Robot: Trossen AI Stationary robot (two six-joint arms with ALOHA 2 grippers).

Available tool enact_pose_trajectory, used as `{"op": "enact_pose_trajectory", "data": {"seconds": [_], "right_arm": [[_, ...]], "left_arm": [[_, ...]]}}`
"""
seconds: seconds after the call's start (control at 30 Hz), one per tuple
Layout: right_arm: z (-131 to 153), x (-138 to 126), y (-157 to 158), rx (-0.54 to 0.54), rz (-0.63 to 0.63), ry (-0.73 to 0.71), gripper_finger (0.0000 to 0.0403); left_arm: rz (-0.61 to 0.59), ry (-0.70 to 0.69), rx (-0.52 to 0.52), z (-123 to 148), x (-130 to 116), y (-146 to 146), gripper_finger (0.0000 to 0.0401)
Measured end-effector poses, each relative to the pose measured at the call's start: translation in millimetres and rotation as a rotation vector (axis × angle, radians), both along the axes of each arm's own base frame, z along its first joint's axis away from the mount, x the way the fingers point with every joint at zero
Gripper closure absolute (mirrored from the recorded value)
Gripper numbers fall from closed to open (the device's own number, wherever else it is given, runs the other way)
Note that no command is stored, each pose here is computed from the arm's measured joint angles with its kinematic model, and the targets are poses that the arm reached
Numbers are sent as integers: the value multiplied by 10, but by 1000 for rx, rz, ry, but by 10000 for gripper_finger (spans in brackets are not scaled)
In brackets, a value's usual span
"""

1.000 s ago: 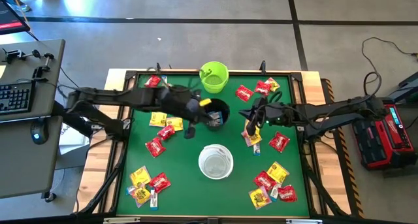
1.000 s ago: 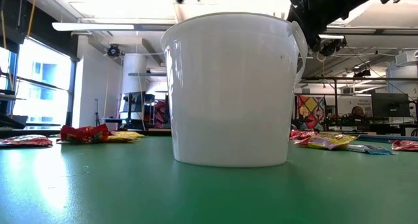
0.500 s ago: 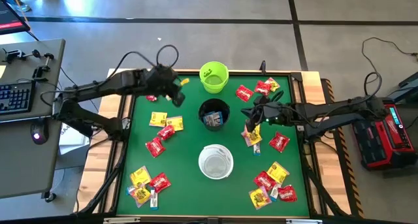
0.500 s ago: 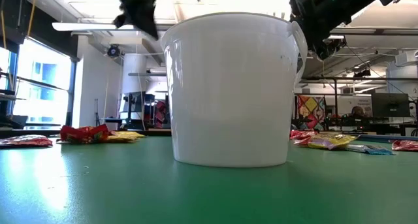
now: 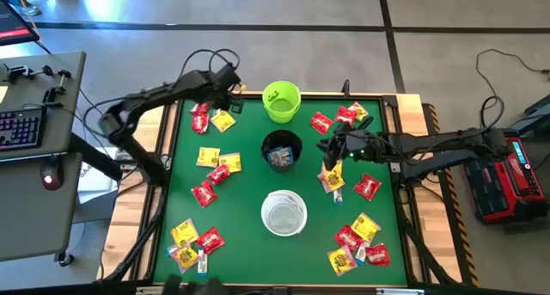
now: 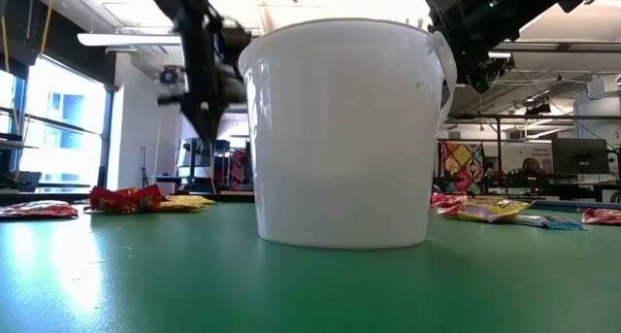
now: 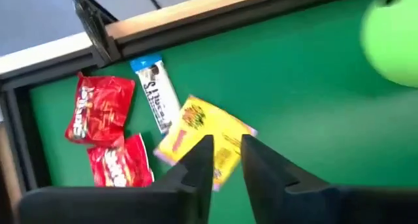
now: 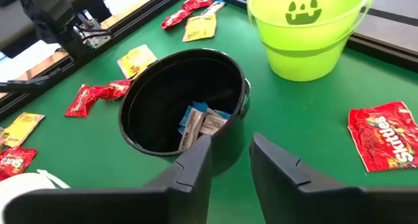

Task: Sort candy by brand, put in halloween buckets
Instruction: Put the white chocolate into the black bucket

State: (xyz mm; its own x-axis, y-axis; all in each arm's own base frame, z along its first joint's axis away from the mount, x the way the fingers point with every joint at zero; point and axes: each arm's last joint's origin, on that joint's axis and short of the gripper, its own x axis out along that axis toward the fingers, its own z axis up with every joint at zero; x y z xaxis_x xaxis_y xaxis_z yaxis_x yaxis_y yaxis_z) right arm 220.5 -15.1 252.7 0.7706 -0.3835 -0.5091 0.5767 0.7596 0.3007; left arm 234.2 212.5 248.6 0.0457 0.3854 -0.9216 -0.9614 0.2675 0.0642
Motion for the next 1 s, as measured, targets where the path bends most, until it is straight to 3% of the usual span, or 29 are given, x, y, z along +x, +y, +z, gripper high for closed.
{"op": "enact_pose_trajectory", "data": {"seconds": [0.17,0.33,0.6,1.0], "right_arm": [[2,-4,-12,24,-68,-25,304],[0,-10,-48,20,-93,-23,304],[1,-18,-154,-21,-71,10,304],[3,-18,-171,-45,-29,30,304]], "left_arm": [[30,57,-49,-310,-61,313,271],[47,60,-58,-497,-130,543,240],[184,50,-108,-668,-187,638,230],[294,107,-137,-897,-224,707,230]]}}
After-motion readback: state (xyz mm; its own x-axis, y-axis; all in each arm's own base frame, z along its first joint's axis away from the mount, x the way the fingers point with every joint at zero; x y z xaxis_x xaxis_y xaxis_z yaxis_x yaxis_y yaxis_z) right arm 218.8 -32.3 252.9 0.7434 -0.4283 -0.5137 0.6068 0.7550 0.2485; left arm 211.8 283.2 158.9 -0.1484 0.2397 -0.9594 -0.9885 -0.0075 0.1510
